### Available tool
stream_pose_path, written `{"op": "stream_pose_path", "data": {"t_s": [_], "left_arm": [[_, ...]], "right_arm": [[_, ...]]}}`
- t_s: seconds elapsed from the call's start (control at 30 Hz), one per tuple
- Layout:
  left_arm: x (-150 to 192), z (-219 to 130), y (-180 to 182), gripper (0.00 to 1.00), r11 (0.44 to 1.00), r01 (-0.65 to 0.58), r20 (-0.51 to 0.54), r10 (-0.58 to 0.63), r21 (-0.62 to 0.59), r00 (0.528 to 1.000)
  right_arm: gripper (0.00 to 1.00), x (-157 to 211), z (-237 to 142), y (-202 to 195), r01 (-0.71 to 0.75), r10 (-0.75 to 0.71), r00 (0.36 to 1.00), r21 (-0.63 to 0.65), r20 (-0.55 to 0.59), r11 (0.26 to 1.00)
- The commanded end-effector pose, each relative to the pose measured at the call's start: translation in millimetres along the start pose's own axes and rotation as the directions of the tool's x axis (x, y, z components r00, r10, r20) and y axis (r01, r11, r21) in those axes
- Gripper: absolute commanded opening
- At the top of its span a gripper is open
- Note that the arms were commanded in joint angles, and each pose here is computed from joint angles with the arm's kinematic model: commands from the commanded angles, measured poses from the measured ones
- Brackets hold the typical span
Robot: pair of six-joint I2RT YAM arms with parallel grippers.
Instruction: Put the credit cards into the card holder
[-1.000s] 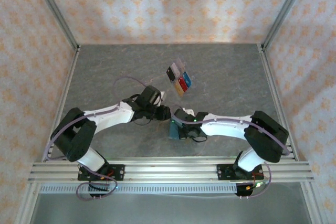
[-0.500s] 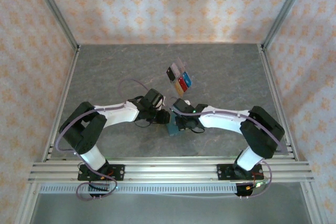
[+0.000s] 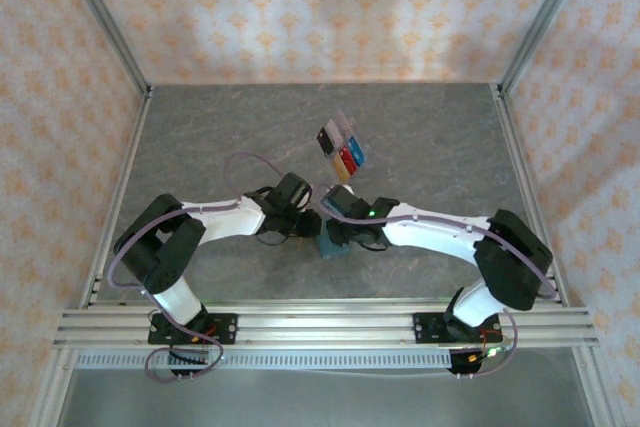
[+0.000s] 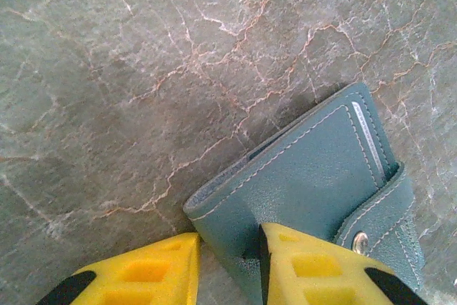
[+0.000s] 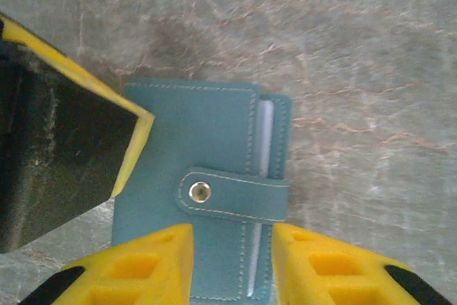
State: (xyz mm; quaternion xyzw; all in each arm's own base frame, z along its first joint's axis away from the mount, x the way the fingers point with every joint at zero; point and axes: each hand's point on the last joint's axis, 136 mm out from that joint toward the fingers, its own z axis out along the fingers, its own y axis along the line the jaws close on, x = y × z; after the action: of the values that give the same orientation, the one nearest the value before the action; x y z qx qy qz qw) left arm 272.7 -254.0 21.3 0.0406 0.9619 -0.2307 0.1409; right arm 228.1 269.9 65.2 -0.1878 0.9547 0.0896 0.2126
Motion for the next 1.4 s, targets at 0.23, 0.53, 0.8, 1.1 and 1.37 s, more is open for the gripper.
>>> {"op": "stream_pose_path", "data": {"t_s": [0.23,0.53,0.8,1.1,1.37], "left_arm": [[18.4,12.0,23.0,0.27,0.996,0.023,-0.026,-0.025,-0.086,0.999],[21.6,12.2,24.6,0.27,0.996,0.021,-0.032,-0.024,-0.085,0.999],[22.8,9.6,26.7,0.27,0.995,0.013,-0.034,-0.016,-0.096,0.999],[25.1,13.8,25.1,0.27,0.995,0.009,-0.045,-0.013,-0.096,0.999],[31.4,21.0,26.8,0.27,0.992,-0.016,-0.064,0.008,-0.122,0.998]], "right_arm": [[0.37,0.7,19.7,20.9,0.099,-0.099,0.995,-0.043,0.003,0.994],[0.40,16.6,38.0,3.0,0.149,-0.148,0.988,0.045,-0.032,0.988],[0.40,41.2,56.6,-12.7,0.169,-0.160,0.984,0.109,-0.085,0.980],[0.30,33.8,51.2,-22.6,0.147,-0.147,0.989,0.173,-0.018,0.974],[0.04,15.8,44.5,-17.1,0.151,-0.159,0.987,0.173,0.031,0.973]]}}
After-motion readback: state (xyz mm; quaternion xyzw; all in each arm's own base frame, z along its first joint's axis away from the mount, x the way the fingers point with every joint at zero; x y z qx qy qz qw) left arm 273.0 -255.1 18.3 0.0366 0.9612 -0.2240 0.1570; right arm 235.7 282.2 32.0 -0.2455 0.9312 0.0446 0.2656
